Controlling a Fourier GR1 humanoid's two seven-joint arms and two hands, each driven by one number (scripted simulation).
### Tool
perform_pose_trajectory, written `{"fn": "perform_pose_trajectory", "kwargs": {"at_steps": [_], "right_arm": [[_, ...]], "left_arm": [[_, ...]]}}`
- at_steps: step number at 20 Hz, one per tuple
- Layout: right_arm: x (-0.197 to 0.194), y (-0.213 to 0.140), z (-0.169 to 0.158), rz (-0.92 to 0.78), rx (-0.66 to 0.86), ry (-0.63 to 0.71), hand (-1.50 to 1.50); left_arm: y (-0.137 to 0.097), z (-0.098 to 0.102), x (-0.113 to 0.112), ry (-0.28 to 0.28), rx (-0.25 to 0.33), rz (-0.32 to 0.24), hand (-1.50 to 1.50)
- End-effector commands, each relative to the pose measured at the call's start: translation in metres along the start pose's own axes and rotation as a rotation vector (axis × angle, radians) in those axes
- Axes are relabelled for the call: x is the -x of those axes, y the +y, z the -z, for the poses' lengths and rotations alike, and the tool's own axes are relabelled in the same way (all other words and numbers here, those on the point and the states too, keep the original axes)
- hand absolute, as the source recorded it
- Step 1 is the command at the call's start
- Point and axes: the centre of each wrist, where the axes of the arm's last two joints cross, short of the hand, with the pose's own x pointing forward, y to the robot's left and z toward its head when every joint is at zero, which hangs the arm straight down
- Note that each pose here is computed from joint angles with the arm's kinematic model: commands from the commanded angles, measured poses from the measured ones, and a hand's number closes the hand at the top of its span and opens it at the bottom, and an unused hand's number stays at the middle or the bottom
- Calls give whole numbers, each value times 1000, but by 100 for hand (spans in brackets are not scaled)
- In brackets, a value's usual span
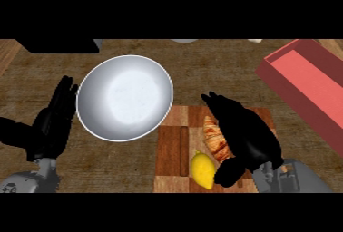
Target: Pick the croissant from the cutting board and place it in the cardboard box
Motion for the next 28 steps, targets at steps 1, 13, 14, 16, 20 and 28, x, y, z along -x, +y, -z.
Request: {"fn": "perform_pose_trajectory", "kwargs": {"at_steps": [1, 13, 14, 16, 20, 28], "right_arm": [[2, 5, -1, -29, 15, 67, -150], [6, 23, 28, -16, -32, 95, -150], [-6, 25, 24, -22, -24, 71, -150], [18, 24, 21, -46, -21, 105, -150], [12, 29, 33, -67, 17, 130, -150], [34, 47, 28, -53, -34, 122, -150]], "left_arm": [[-5, 1, 6, 10, 4, -21, 0], [-6, -8, 7, 0, -6, -4, 0], [-2, -6, -1, 2, 18, -9, 0], [11, -5, -13, 11, 4, 0, 0], [-4, 11, 6, -4, -7, 12, 0], [-2, 6, -6, -11, 2, -13, 0]]}}
